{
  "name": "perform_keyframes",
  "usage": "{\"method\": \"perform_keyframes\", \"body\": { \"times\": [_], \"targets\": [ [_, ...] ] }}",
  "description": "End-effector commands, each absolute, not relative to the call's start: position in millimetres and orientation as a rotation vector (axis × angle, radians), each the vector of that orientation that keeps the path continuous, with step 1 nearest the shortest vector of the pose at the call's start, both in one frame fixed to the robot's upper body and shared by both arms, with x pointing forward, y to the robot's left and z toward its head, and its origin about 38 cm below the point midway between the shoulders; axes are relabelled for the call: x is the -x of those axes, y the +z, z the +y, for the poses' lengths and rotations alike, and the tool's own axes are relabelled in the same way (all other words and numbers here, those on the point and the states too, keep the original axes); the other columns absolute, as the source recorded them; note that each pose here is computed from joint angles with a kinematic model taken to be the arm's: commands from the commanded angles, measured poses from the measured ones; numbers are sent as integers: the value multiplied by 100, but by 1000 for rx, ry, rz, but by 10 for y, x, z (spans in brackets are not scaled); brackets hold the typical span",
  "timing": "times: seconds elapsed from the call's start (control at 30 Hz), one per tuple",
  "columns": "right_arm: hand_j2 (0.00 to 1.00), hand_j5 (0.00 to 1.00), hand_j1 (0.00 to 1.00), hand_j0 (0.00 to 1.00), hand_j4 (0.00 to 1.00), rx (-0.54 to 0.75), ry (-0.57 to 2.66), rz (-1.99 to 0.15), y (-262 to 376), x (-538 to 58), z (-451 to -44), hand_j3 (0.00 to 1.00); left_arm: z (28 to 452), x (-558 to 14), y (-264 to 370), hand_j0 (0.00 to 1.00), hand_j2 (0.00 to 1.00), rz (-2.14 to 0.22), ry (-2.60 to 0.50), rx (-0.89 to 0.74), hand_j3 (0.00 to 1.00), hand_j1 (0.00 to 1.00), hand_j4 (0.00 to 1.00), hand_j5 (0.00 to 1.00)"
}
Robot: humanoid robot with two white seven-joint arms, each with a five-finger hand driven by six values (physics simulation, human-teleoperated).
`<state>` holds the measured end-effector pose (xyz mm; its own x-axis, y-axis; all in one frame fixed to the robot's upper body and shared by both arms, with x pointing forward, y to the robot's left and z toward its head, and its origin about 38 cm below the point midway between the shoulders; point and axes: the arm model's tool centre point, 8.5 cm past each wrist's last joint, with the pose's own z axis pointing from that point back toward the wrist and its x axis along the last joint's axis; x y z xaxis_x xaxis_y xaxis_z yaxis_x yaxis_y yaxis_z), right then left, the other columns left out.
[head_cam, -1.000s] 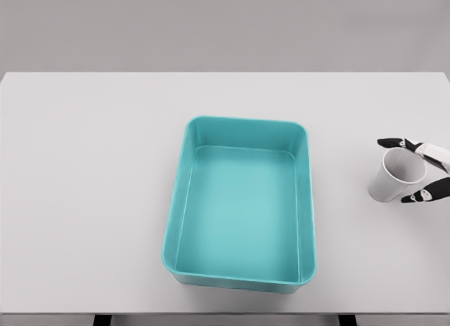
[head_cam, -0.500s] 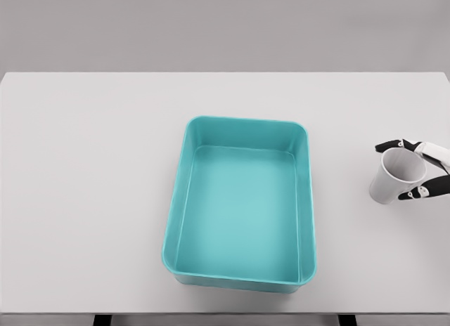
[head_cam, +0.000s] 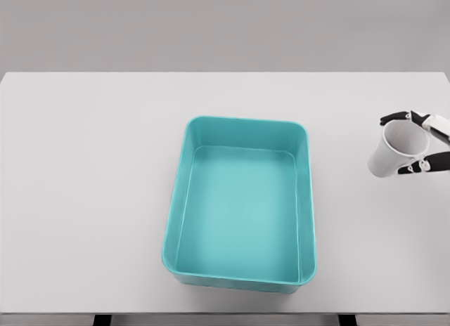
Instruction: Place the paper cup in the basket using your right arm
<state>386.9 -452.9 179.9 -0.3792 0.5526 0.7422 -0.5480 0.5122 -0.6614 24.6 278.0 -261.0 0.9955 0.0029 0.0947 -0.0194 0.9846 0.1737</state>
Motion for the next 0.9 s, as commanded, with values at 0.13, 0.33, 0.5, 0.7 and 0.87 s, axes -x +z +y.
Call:
{"method": "perform_keyframes", "body": {
  "times": [0.13, 0.33, 0.5, 0.7, 0.87],
  "targets": [
    [73, 73, 73, 73, 73, -20, 1205, -1656, 2016, -3889, -4327, 73, 2781, -243, -2609, 100, 100, -93, 11, -176, 100, 100, 100, 100],
    [71, 71, 71, 71, 71, -12, 1207, -1688, 2111, -3899, -4306, 71, 2781, -243, -2609, 100, 100, -93, 11, -176, 100, 100, 100, 100],
    [70, 70, 70, 70, 70, -41, 1202, -1762, 2188, -3924, -4126, 70, 2780, -248, -2610, 100, 100, -95, 11, -175, 100, 100, 100, 100],
    [70, 70, 70, 70, 70, -66, 1234, -1794, 2265, -3905, -3986, 70, 2780, -248, -2610, 100, 100, -95, 11, -175, 100, 100, 100, 100],
    [68, 68, 68, 68, 68, -93, 1278, -1833, 2367, -3869, -3821, 68, 2780, -248, -2610, 100, 100, -95, 11, -175, 100, 100, 100, 100]
  ]
}}
